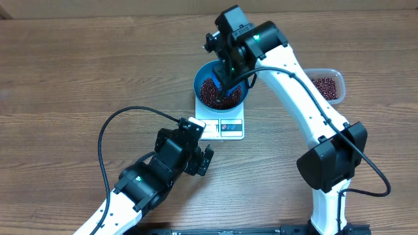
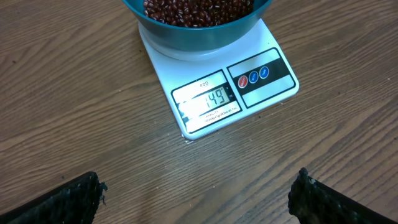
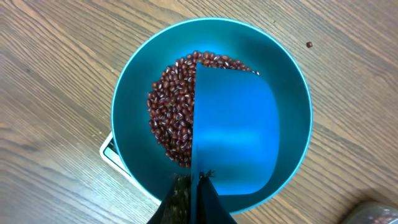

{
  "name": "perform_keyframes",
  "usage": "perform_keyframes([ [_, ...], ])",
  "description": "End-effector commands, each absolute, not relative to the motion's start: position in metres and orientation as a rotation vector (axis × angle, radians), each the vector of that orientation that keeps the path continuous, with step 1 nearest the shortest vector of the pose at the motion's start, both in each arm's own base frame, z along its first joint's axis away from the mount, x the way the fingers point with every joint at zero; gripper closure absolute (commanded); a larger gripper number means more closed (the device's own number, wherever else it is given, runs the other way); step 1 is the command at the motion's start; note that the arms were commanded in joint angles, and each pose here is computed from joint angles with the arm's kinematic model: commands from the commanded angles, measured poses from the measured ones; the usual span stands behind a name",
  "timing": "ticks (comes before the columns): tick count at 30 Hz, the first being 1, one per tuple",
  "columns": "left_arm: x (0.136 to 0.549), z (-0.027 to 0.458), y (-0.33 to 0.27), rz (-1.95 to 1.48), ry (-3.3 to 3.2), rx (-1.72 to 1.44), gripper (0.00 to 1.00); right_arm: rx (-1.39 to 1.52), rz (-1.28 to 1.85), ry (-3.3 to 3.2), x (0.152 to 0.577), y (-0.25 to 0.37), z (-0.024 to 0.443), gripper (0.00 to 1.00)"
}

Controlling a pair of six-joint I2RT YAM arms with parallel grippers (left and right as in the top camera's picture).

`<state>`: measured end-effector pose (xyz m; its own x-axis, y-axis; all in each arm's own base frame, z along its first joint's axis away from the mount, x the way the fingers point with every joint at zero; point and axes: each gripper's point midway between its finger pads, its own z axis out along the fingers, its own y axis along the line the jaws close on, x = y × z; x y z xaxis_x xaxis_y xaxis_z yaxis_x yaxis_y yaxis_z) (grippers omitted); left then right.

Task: Scoop item into bowl and weigh 150g on scale
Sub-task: 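Lift the blue scoop and carry it right to the bean tub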

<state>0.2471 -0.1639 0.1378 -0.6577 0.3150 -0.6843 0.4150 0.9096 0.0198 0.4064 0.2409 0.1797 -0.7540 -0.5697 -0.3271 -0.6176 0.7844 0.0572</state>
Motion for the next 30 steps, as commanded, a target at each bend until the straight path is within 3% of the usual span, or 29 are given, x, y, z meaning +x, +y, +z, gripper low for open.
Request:
perform_keyframes([
  [1, 0.2466, 0.1342, -0.1622, -0.164, 2.349, 0.5, 0.0, -0.893, 0.359, 2.596, 0.4074, 0.24, 0.2177, 0.96],
  [30, 0.2466, 0.1341, -0.1622, -0.164, 2.349, 0.5, 0.0, -0.891, 0.402, 2.604, 0.4067, 0.2364, 0.2179, 0.96],
])
